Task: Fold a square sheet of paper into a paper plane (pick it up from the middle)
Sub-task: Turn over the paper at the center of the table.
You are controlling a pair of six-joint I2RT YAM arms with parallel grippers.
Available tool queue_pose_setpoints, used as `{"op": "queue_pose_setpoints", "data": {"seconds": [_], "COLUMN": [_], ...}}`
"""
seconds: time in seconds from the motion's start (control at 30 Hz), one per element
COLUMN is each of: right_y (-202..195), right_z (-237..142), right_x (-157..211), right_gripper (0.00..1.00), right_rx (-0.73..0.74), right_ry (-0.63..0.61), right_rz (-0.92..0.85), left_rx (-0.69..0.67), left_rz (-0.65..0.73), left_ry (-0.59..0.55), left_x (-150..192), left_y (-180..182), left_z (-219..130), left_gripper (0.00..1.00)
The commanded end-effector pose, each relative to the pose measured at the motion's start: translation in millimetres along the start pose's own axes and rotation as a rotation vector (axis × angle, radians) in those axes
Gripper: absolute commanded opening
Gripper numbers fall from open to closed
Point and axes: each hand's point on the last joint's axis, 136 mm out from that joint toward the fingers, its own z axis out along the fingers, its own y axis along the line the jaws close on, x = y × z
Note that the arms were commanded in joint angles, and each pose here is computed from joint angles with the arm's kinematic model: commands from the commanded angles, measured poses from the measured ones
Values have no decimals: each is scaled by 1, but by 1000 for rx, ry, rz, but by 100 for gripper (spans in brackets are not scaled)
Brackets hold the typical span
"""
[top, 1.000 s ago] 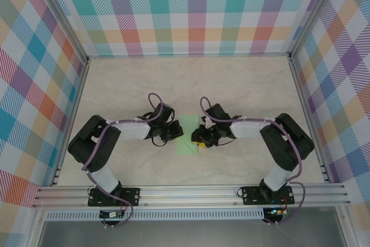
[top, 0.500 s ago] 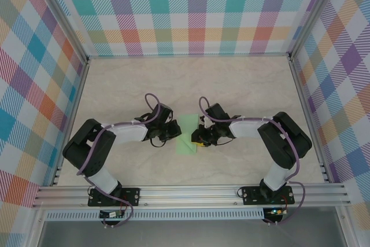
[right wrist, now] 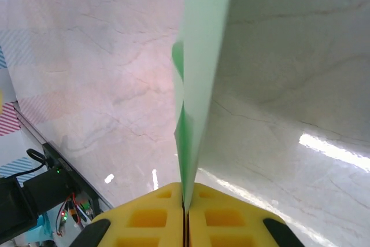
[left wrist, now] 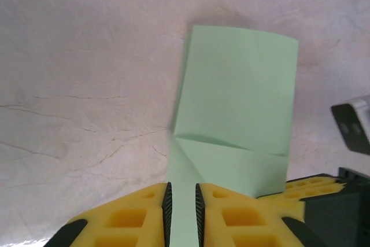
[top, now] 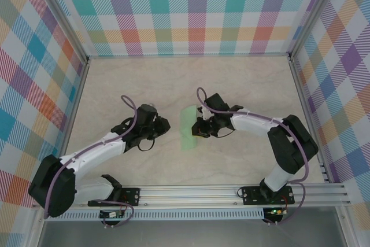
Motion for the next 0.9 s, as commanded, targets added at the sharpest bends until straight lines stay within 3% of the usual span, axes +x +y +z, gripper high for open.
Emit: {"op": "queue_pose_setpoints", "data": {"seconds": [0.0,0.53,0.87], "right_y": [-4,-58,-49], "right_z": [-31,-145,-100], "right_x": [-1,-26,-21], "right_gripper": [8,8,8], "right_rx": [137,965,1075], "right_ry": [-5,-77,14], "right_rz": [-97,-212,-271], "left_rx": [-69,-144,-148], "left_rz": [-8,-45,-95], "left_ry": [-25,-119,-187], "left_x": [-1,-8,-10], "left_y": [21,50,68], "left_z": [-12,-44,-64], "left_gripper": [22,28,35]}}
